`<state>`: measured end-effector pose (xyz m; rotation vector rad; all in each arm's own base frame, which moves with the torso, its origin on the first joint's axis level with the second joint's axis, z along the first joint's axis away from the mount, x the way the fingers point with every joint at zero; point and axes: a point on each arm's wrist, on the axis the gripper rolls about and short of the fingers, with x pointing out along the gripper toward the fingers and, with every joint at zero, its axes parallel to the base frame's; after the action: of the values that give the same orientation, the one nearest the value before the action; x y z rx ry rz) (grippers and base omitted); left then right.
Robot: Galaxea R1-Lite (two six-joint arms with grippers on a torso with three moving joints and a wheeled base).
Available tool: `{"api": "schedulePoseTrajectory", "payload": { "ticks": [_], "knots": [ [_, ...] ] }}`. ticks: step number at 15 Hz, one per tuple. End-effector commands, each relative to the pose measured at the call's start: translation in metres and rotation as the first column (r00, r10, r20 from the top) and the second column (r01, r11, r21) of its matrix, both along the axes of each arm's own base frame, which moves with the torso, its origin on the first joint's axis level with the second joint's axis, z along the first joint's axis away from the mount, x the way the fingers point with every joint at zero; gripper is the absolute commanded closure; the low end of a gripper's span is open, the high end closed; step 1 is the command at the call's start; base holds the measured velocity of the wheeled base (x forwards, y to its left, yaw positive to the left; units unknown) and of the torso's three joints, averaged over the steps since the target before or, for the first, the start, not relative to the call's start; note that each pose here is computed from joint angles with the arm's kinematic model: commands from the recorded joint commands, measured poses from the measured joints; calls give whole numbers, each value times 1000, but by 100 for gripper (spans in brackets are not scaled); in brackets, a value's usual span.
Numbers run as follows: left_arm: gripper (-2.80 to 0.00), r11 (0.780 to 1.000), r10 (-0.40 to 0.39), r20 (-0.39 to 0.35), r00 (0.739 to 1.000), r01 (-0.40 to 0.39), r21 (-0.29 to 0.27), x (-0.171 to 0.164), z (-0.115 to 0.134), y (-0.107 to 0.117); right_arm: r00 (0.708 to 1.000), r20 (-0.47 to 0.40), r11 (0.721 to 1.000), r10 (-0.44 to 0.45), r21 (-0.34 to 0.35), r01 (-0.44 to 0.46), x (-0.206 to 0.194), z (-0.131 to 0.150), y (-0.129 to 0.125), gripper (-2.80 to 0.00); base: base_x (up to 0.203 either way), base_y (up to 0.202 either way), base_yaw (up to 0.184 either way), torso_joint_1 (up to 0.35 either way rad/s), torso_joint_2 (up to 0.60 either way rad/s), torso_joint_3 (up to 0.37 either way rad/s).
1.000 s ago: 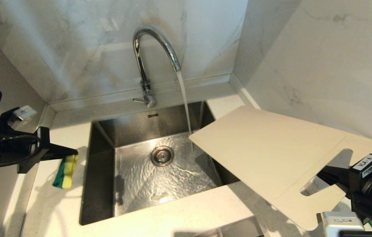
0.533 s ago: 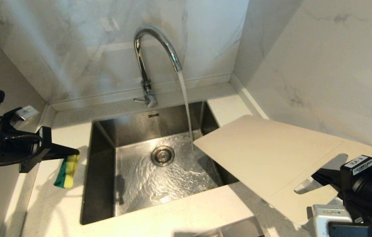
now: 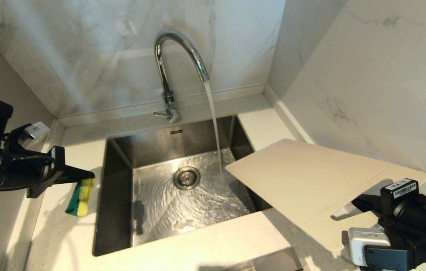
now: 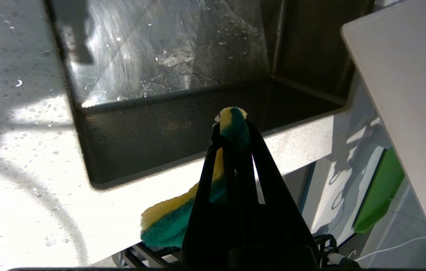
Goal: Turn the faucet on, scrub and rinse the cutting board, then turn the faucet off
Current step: Put down the cutting board
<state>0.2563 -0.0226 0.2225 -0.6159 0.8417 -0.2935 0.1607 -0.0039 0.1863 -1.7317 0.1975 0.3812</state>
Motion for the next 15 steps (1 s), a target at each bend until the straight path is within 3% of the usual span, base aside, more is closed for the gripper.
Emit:
{"api": "schedulePoseTrajectory", "payload": {
  "ticks": [1,5,13,15],
  "knots": [
    [0,1000,-6,-6,1000,6,-3,2,-1,-2,1000,-14,1000,-4,-9,4,5,-3,-1,0,0,0,0,0,0,0],
    [0,1000,-5,-3,1000,5,-2,3,-1,-2,1000,-24,1000,-14,-10,14,7,-4,-1,0,0,0,0,0,0,0],
    [0,1000,-7,-4,1000,7,-5,4,0,-1,983,-139,984,-119,117,136,10,-24,-2,0,0,0,0,0,0,0],
    [0,1000,-7,-6,1000,7,-5,6,-1,-2,977,-175,982,-123,122,145,8,-26,-2,0,0,0,0,0,0,0]
  ]
}}
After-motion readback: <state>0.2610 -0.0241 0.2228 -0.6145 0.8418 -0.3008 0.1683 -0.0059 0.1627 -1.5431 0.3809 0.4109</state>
